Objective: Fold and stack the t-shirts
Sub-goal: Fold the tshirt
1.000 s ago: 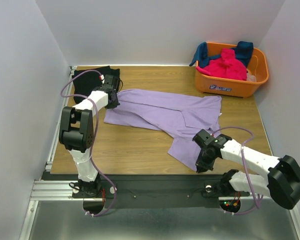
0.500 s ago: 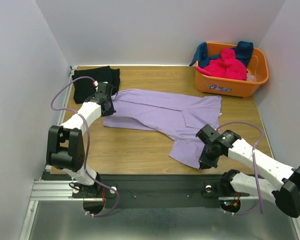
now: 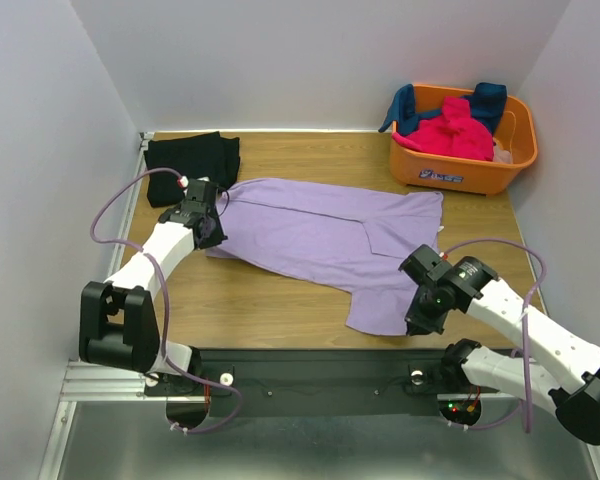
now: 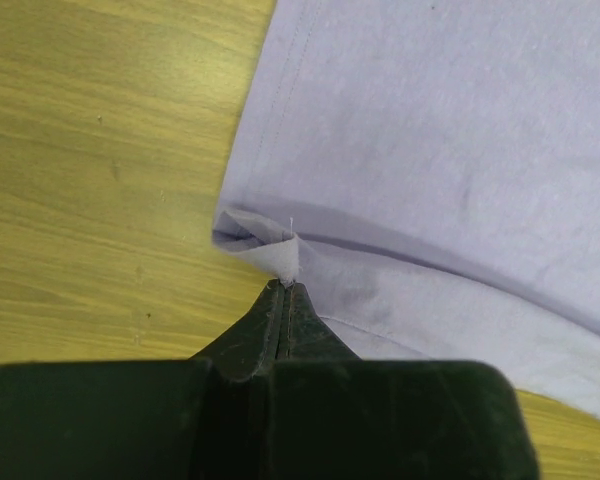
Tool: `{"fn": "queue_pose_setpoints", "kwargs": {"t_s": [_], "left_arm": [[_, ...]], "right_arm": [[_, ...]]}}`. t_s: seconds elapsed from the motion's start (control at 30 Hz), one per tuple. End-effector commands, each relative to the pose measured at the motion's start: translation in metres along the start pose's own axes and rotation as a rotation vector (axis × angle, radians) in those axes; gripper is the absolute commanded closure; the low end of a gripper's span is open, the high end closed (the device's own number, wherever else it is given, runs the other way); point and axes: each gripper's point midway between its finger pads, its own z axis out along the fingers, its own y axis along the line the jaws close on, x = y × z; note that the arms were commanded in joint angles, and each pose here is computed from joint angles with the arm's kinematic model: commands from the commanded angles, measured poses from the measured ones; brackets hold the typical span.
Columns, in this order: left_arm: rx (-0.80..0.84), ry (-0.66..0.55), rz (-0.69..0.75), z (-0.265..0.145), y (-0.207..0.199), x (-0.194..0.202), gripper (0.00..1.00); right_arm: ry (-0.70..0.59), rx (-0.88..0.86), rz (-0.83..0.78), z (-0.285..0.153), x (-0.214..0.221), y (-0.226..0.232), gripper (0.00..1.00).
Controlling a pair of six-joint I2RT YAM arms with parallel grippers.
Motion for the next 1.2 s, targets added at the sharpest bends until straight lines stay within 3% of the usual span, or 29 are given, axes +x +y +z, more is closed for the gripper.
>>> {"fn": "queue_pose_setpoints", "kwargs": {"t_s": [0.0,0.4,0.6,1.17], "left_arm": [[0.007,-0.025,-0.011,-0.01,0.001,-0.007,1.0],[0.024,-0.005,0.055,0.015,-0.023,-0.047,1.0],[0.033,-0.015,0.063,0.023,-0.032,-0.067,1.0],[0.016,-0.036,0.051,0.039,-0.028,-0.103,1.0]], "right_arm": [[-0.075,-0.054,0.012,-0.014,-0.017,0.02,1.0],[-0.263,-0.056,0.0,-0.001,-0.072,0.068,1.0],[-0.374,-0.062,0.057,-0.006,-0.128,0.074,1.0],[-0.488,-0.032,-0.014,-0.016,-0.232,0.106,0.99]]}}
